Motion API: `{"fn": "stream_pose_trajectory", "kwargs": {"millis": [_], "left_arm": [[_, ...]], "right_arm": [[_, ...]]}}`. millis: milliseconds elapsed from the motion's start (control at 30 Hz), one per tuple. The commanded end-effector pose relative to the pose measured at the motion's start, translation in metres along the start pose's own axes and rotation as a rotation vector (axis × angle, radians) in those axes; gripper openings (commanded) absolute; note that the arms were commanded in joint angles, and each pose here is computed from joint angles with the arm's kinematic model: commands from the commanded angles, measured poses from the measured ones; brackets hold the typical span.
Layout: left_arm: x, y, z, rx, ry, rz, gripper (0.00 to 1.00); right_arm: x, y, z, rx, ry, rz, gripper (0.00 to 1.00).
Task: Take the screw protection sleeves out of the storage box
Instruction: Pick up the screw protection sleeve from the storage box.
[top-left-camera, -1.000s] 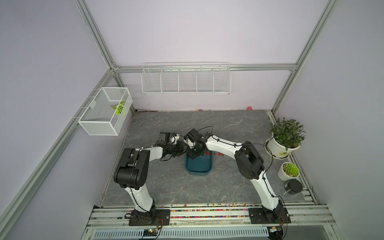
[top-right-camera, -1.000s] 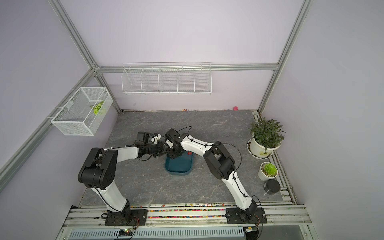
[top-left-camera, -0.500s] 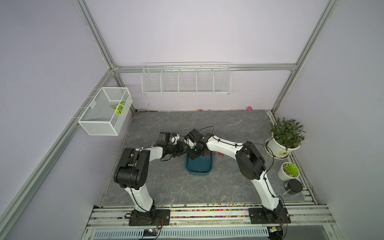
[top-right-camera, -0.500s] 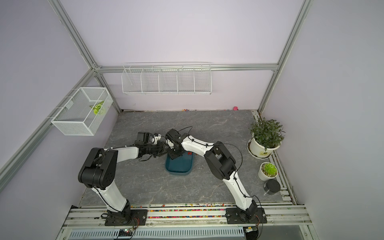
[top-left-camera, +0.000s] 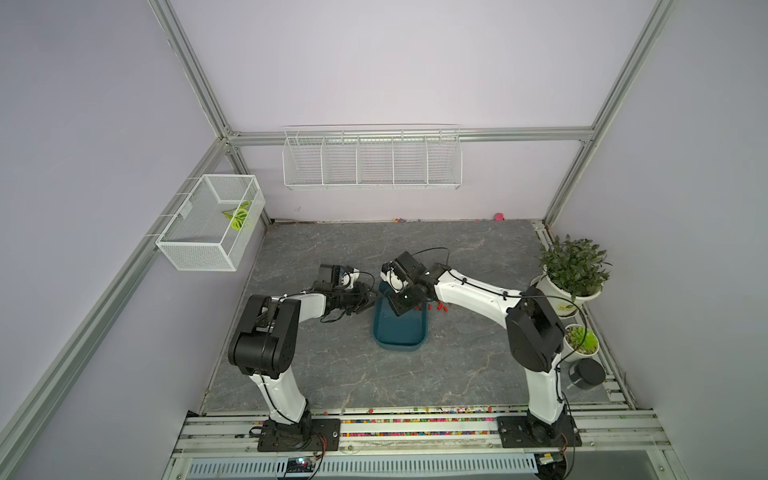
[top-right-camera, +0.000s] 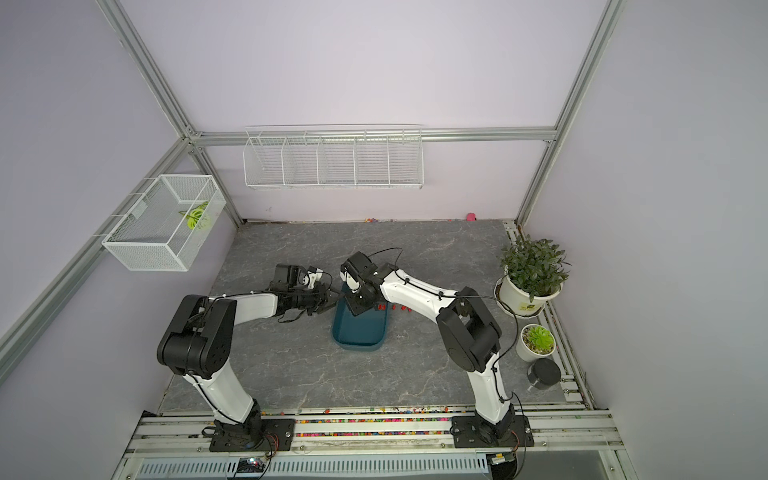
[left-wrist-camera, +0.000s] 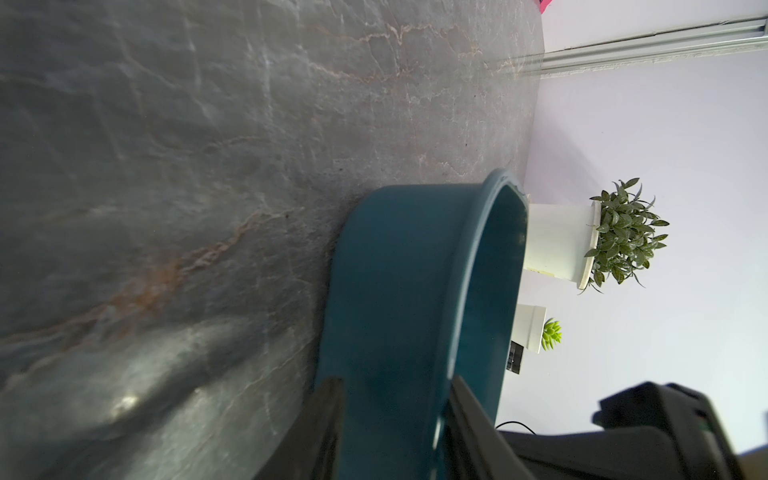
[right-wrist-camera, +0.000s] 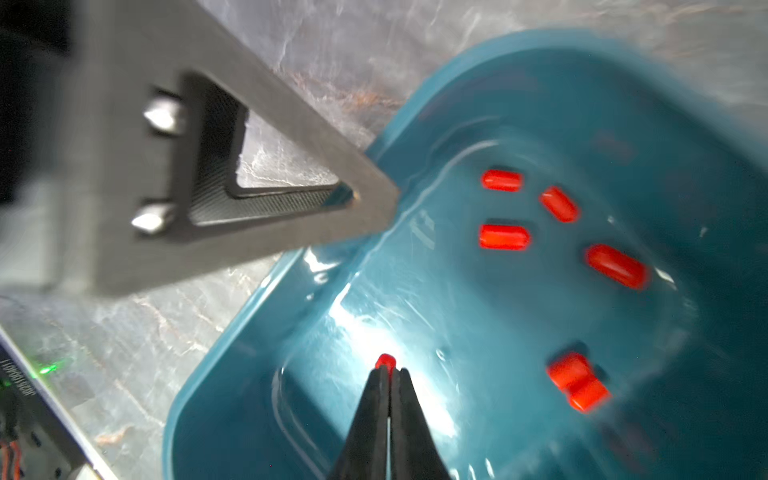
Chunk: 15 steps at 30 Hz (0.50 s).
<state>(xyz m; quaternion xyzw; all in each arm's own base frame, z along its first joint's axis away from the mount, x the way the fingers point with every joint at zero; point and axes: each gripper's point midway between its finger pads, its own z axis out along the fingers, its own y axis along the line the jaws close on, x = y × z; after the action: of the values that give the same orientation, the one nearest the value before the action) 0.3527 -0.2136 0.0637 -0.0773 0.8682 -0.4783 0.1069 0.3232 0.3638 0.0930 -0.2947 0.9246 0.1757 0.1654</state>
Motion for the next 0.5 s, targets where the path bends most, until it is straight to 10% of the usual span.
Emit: {"fn": "stream_pose_trajectory", "kwargs": {"millis": [0,467], "left_arm": [[-0.004,-0.001,0.002,0.004,0.003,0.0,0.44],[-0.004,-0.001,0.003,0.006,0.002,0.001,0.44]], "right_arm": [[0.0,-0.015,-0.02,0.026,-0.039,0.025,0.08],[0.024,-0.089,-0.057,0.084,-0.085,0.165,0.09]]}}
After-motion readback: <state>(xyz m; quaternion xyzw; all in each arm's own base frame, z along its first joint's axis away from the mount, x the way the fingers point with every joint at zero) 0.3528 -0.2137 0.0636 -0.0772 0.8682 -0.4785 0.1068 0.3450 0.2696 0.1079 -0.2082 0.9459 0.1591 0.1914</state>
